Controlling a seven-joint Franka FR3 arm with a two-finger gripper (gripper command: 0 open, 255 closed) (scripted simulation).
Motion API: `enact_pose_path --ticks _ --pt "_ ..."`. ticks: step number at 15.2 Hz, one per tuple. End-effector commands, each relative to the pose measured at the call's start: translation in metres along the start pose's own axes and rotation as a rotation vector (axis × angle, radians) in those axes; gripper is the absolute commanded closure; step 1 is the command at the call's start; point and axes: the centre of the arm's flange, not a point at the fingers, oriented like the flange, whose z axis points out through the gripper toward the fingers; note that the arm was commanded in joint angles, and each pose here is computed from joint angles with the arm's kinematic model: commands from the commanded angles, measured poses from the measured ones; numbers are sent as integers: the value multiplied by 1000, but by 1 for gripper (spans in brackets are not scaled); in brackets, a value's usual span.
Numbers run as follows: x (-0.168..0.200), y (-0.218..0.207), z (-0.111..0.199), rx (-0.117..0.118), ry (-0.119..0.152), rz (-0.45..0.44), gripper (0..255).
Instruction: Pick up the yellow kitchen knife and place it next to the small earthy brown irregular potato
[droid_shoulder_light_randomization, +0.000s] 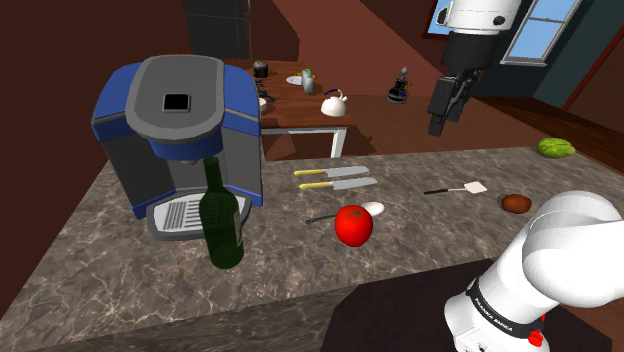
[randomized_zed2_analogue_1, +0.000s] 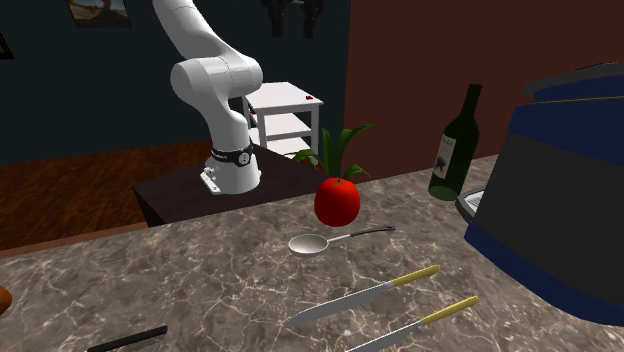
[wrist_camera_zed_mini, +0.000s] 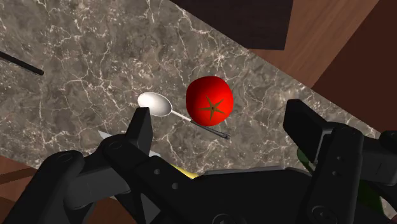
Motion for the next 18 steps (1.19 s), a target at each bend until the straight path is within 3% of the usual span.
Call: enact_pose_path --ticks 1,18 --pt "0 0 0 0 0 0 0" --pt "127 117 139 2 31 -407 0"
